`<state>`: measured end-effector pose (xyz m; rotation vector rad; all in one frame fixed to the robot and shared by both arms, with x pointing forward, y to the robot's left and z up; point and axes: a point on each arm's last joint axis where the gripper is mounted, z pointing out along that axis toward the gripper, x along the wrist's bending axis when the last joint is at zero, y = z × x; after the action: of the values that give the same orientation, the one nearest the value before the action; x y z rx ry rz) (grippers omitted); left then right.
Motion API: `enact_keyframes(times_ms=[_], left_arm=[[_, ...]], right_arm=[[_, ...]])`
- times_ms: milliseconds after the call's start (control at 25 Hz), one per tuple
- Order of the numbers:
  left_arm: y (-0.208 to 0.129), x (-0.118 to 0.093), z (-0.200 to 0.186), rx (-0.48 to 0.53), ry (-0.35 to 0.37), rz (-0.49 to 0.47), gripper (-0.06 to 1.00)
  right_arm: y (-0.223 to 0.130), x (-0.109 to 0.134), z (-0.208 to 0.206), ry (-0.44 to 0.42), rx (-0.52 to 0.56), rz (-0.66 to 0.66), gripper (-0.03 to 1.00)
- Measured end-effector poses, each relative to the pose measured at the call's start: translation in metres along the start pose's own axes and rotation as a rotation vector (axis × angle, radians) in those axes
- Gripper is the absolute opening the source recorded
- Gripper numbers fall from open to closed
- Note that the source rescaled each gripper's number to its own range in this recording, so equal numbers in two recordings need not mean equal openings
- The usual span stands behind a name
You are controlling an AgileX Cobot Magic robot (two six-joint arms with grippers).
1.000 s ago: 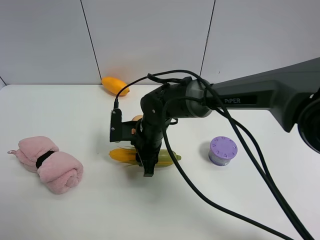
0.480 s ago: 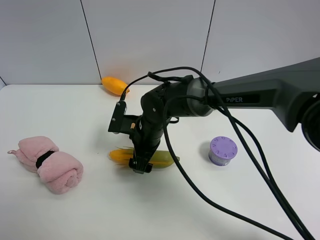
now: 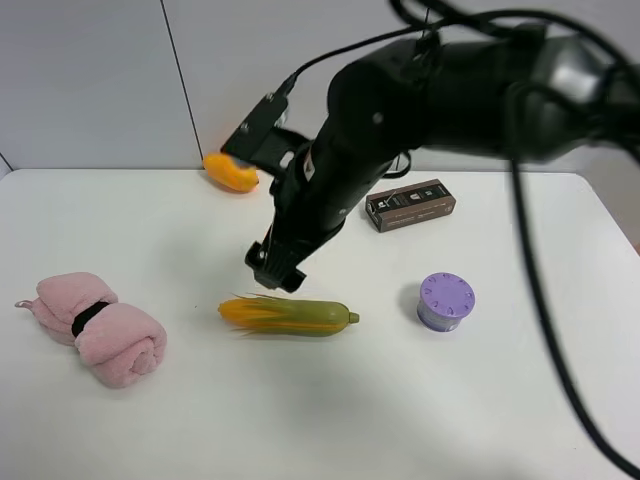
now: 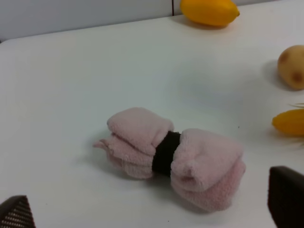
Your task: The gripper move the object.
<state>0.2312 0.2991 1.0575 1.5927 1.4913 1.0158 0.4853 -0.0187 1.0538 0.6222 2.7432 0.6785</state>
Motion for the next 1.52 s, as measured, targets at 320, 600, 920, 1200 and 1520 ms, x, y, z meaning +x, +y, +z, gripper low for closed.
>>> enact_keyframes(times_ms=[320,600,920,1200,1520], left_arm=[[0.000,0.000,0.000,0.000,0.000,0.000,1.00],[0.000,0.000,0.000,0.000,0.000,0.000,1.00],[0.000,0.000,0.000,0.000,0.000,0.000,1.00],[0.000,0.000,0.000,0.000,0.000,0.000,1.00],[0.000,0.000,0.000,0.000,0.000,0.000,1.00]], right_arm=[[-0.008,-0.004,-0.092,-0.096,-0.114,0.115,0.88],[-0.031,-0.046,-0.122,-0.249,-0.106,0.189,0.88],[-0.114,-0.154,-0.154,-0.496,0.018,0.510,0.88],[-0.195,-0.179,-0.208,-0.599,0.145,0.848,0.88],[-0.202,-0.117,-0.285,-0.763,-0.011,0.924,0.88]])
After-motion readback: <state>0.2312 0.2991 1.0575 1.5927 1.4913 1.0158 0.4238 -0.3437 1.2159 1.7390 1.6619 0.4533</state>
